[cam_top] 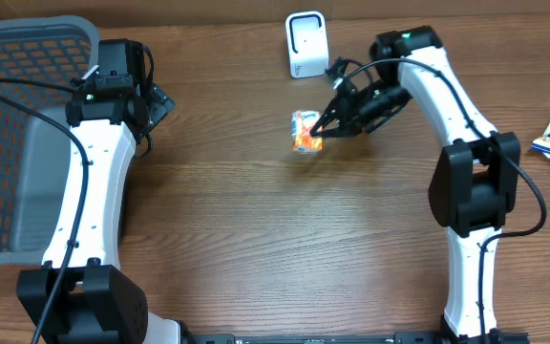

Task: Scan the item barcode
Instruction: 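Hold the Kleenex pack up in front of the scanner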

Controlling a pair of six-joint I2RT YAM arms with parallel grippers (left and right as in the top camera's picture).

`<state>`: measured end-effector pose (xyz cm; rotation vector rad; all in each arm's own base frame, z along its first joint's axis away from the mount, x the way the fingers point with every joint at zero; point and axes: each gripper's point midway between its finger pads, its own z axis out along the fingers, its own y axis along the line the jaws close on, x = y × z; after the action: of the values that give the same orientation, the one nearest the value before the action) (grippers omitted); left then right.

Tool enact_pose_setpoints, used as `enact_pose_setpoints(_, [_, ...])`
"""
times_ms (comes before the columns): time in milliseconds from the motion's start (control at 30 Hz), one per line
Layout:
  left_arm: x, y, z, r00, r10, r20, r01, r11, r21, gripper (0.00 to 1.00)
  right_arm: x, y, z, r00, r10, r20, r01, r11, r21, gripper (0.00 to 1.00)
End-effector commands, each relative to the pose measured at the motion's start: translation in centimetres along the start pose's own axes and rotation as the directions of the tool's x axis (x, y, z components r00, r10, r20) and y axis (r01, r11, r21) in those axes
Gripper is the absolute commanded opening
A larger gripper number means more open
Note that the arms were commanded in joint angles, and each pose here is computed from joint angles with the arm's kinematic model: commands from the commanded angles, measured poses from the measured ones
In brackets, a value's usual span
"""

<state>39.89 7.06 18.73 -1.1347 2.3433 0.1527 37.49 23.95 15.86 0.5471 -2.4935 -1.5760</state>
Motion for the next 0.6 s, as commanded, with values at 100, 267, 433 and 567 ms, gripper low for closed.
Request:
enact_pose_setpoints(100, [-1.2, 0.5, -0.6, 0.999, -0.021, 0.041, 0.022, 1.000, -0.015, 1.00, -0.9, 2.4, -1.1, 0.974, -0.206, 0.090, 0.215, 0.970, -0.114, 0.04])
enact_pose_setpoints(267, [-1.2, 0.5, -0.6, 0.999, -0.021, 0.041, 0.022, 1.000, -0.015, 1.00, -1.4, 2.5, -2.2, 0.946, -0.288, 0.147, 0.306, 0.944, -0.122, 0.03])
enact_pose_setpoints(433, [-1.2, 0.5, -0.6, 0.999, -0.021, 0.041, 0.022, 1.000, -0.015, 1.00, -3.3, 2.7, -7.4, 0.898, -0.267, 0.349, 0.346, 0.919, -0.189, 0.03])
enact_pose_setpoints(567, [-1.2, 0.5, -0.6, 0.999, -0.021, 0.041, 0.022, 1.000, -0.015, 1.00, -3.7, 2.3, -10.2, 0.873, -0.235, 0.428, 0.346, 0.916, -0.203, 0.03])
